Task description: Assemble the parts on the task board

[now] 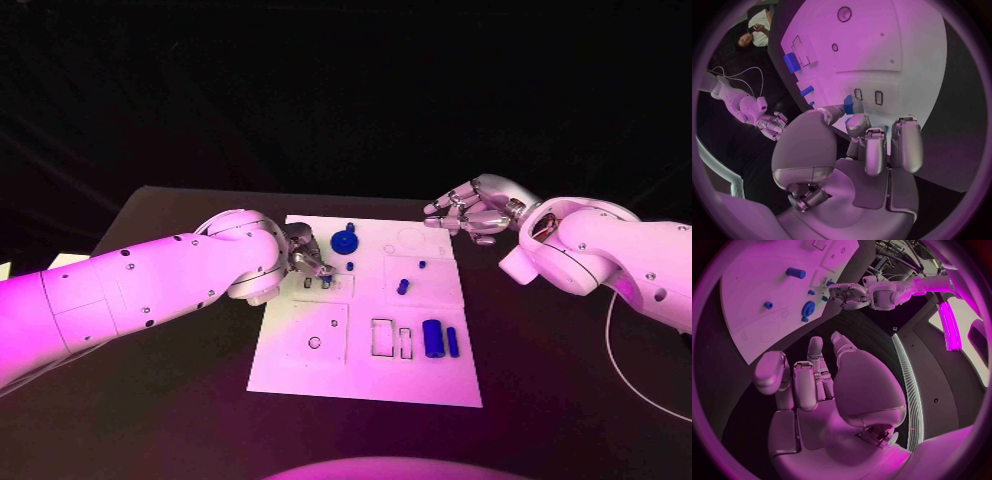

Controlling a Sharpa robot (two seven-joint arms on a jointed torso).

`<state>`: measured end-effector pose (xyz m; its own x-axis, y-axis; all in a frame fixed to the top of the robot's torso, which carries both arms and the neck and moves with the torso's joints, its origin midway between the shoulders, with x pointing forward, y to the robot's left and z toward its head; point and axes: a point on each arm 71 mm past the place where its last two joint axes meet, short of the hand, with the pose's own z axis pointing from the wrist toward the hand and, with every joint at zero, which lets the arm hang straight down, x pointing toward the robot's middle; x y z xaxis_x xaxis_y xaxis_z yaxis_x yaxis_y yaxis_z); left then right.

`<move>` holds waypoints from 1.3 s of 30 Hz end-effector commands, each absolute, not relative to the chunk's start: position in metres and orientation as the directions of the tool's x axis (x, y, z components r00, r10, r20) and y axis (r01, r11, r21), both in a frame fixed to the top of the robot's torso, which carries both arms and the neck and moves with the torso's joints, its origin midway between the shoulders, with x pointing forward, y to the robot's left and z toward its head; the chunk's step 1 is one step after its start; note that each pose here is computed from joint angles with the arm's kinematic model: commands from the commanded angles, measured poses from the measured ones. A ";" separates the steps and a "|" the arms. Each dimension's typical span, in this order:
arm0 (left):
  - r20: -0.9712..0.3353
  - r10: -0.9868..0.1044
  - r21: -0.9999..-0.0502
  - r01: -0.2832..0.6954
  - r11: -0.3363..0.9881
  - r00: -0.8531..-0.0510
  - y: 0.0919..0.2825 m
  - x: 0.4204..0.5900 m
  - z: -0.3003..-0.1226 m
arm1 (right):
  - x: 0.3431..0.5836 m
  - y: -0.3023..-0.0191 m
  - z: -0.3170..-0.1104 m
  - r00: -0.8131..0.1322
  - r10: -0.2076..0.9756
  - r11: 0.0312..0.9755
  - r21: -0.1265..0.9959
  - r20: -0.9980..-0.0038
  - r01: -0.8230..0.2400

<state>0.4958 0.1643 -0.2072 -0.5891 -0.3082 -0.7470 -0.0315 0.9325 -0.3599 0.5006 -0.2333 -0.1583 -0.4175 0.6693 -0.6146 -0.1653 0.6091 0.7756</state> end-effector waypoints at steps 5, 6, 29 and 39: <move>-0.786 -0.361 -0.406 -0.021 0.914 -0.502 0.164 0.495 -0.208 | 0.500 -0.233 -0.159 -0.429 0.659 0.608 0.774 -0.617 -0.179; -0.790 -0.356 -0.401 -0.019 0.916 -0.499 0.164 0.495 -0.209 | 0.500 -0.233 -0.159 -0.429 0.660 0.608 0.774 -0.617 -0.179; -0.811 -0.161 -0.239 0.068 0.969 -0.562 0.162 0.490 -0.224 | 0.500 -0.232 -0.161 -0.445 0.670 0.593 0.789 -0.595 -0.161; -0.795 -0.137 -0.222 0.073 0.972 -0.591 0.164 0.486 -0.225 | 0.500 -0.231 -0.162 -0.454 0.672 0.587 0.795 -0.585 -0.156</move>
